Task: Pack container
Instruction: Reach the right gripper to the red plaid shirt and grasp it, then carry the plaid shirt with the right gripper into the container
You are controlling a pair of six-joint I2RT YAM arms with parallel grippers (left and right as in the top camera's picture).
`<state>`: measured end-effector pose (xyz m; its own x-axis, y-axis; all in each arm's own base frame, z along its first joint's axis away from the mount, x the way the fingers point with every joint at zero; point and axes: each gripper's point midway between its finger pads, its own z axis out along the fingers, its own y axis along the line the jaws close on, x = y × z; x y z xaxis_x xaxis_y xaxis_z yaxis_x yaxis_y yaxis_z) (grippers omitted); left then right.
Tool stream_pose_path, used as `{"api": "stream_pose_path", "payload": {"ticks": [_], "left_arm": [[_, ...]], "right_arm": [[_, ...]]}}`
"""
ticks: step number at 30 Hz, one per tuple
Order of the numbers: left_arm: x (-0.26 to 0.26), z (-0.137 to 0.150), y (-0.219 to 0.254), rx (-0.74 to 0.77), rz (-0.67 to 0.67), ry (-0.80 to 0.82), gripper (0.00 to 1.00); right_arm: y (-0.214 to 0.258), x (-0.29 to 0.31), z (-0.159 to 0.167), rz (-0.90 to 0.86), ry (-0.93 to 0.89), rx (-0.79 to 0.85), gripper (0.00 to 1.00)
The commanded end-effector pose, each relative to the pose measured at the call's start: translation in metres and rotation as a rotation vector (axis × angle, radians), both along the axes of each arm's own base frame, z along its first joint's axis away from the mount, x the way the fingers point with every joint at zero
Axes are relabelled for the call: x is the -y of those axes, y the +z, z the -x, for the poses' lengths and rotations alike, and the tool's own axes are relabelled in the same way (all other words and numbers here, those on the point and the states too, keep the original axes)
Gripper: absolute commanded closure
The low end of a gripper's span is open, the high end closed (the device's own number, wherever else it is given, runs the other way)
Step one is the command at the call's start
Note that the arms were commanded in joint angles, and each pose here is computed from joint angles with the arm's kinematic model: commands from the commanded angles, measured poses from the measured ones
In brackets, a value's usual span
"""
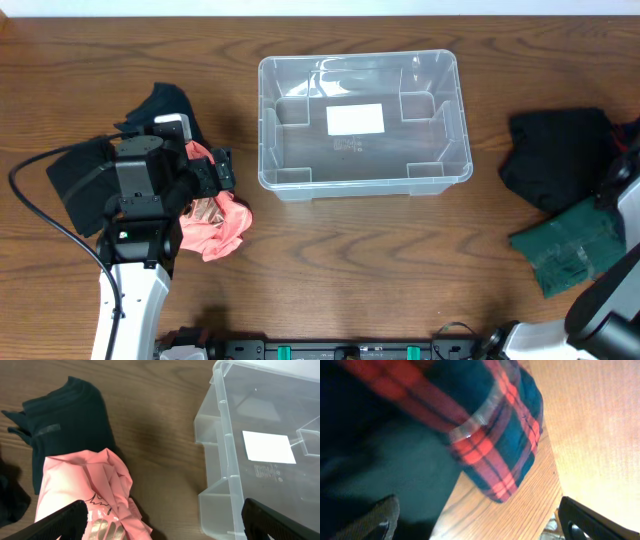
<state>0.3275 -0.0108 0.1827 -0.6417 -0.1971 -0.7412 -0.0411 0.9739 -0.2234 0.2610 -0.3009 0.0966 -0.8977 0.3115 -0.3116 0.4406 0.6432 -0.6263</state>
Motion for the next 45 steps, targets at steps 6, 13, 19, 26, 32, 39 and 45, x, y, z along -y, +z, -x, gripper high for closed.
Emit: {"api": "stream_pose_path", "payload": {"ticks": [6,13,19,26,32,39,45], "left_arm": [[-0.003,-0.004,0.01,0.023,-0.014,0.009,0.02],[-0.003,-0.004,0.01,0.024,-0.014,0.009,0.02],[-0.003,-0.004,0.01,0.023,-0.014,0.009,0.02],[-0.003,-0.004,0.01,0.023,-0.014,0.009,0.02],[-0.003,-0.004,0.01,0.023,-0.014,0.009,0.02],[-0.003,-0.004,0.01,0.023,-0.014,0.009,0.02],[-0.003,-0.005,0.011,0.027,-0.015,0.009,0.02]], "right_arm": [[-0.021,0.033,0.009,0.004,-0.036,-0.021,0.02],[-0.051,0.042,0.006,-0.04,-0.043,-0.006,0.04],[-0.061,0.054,0.003,-0.017,-0.058,0.022,0.07],[-0.056,0.063,-0.005,0.021,-0.06,0.066,0.22],[-0.055,0.063,-0.005,0.022,-0.101,0.109,0.51],[-0.055,0.063,-0.007,0.024,-0.133,0.149,0.85],[-0.038,0.051,-0.027,0.046,-0.084,0.183,0.99]]}}
